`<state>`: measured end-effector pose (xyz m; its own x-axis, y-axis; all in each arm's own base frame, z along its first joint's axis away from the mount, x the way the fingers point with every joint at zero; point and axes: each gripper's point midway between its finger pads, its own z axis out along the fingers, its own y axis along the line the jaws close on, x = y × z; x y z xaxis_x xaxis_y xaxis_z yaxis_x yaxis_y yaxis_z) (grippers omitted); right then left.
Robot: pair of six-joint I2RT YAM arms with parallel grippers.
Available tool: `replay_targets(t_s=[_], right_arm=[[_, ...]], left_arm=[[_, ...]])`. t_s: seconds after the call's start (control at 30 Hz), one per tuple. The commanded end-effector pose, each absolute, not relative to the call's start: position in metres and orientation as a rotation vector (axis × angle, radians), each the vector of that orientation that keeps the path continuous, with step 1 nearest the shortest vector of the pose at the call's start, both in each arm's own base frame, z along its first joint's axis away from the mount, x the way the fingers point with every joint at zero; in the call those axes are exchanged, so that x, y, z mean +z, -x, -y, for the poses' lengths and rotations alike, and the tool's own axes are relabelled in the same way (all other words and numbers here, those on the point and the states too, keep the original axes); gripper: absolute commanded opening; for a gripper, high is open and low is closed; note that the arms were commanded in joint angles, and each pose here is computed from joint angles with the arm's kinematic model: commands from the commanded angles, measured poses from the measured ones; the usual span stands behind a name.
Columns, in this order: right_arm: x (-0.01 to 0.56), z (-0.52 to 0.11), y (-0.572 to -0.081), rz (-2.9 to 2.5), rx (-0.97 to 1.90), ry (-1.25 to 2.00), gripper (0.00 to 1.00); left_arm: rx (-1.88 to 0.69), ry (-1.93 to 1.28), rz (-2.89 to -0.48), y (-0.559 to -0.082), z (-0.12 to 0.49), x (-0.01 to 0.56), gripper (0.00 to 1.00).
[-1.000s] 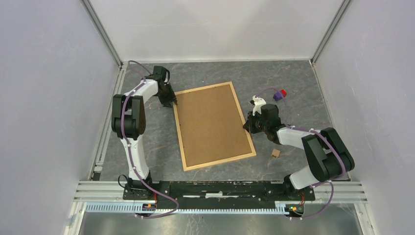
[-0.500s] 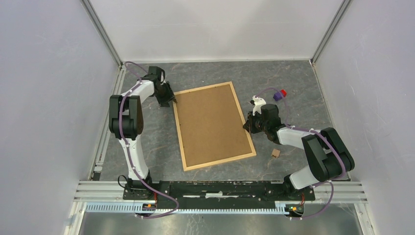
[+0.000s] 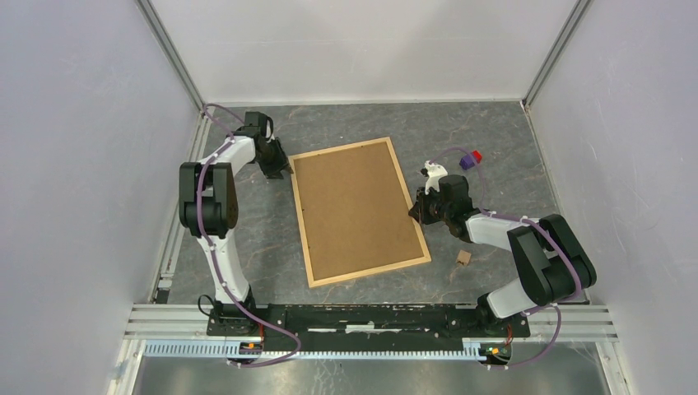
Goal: Put the photo into the frame
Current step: Install the photo frame at the center of the board.
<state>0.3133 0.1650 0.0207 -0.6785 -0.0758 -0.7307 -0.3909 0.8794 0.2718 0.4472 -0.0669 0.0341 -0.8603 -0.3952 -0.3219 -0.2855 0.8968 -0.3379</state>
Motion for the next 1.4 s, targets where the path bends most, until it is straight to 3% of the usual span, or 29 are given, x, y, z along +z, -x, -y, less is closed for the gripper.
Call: replay_targets(t_s=[0.0, 0.63, 1.1, 1.37], right_arm=[[-0.022, -0.161, -0.262, -2.49, 0.56, 0.412, 0.0], [-0.021, -0.161, -0.262, -2.488, 0.566, 0.413, 0.0], [-0.02, -0.162, -0.262, -2.486, 0.57, 0.413, 0.0], [-0.02, -0.161, -0.262, -2.484, 0.562, 0.412, 0.0]], left_arm=[[-0.322, 0.414, -2.69, -0.447, 0.069, 0.032, 0.46], [-0.151, 0.454, -2.791, -0.443, 0.061, 0.007, 0.42], [0.031, 0.441, -2.843, -0.436, 0.052, -0.01, 0.47], [-0.056, 0.382, -2.833, -0.44, 0.064, 0.002, 0.52]])
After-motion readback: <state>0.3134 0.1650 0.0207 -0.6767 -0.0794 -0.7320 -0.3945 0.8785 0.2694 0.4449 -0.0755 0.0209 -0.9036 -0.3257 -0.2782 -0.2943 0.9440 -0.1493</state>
